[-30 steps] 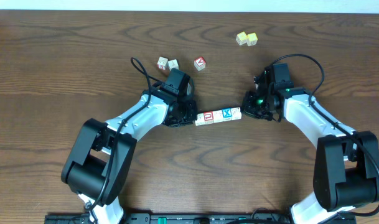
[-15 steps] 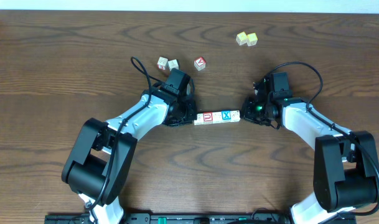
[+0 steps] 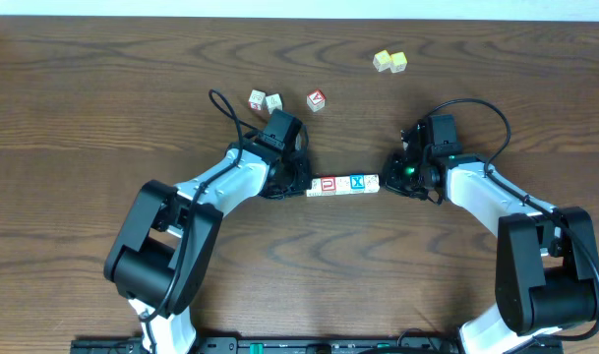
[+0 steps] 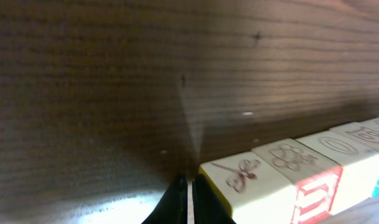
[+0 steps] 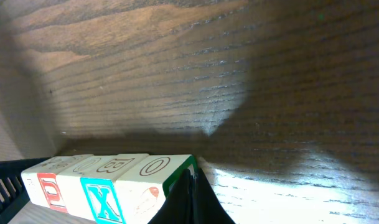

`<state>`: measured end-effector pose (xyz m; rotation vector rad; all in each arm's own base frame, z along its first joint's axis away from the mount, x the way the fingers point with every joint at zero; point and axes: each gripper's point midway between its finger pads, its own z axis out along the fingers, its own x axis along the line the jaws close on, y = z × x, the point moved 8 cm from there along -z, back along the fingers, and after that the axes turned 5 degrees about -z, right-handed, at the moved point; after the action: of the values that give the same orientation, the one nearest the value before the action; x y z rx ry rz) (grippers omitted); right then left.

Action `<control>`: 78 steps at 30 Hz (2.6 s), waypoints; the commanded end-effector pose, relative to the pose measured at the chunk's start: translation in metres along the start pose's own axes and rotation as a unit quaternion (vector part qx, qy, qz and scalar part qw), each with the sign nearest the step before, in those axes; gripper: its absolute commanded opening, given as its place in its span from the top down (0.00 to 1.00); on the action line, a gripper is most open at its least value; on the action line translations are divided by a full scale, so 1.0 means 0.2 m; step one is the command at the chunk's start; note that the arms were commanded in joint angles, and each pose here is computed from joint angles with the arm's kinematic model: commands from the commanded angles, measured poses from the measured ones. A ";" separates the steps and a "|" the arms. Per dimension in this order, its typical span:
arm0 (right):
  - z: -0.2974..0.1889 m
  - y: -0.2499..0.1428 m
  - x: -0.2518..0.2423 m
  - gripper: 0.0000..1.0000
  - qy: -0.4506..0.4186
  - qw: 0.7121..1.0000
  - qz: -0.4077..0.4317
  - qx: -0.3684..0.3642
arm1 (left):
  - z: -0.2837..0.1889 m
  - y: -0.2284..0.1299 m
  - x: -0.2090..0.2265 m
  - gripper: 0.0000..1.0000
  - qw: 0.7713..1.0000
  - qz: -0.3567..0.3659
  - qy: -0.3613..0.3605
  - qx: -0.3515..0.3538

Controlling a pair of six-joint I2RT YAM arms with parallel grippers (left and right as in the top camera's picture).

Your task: Lift 5 blocks

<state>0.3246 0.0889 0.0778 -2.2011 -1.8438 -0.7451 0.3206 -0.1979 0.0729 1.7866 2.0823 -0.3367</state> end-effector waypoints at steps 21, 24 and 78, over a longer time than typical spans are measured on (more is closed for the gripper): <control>0.06 -0.12 0.01 0.99 0.017 0.998 0.028 0.055 | 0.04 -0.03 -0.07 0.93 0.999 0.014 -0.037 0.020; 0.06 -0.11 -0.01 0.99 -0.002 0.998 0.029 0.048 | 0.04 -0.03 -0.03 0.93 1.000 0.008 0.001 0.010; -0.89 -0.43 0.28 0.01 -0.104 0.990 -0.076 0.058 | -1.10 -0.17 0.26 0.22 0.966 -0.084 0.124 -0.212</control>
<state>0.2058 0.0768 0.2437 -2.1634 -2.1029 -0.4623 0.2525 -0.0683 0.2467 1.4666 2.2562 0.2713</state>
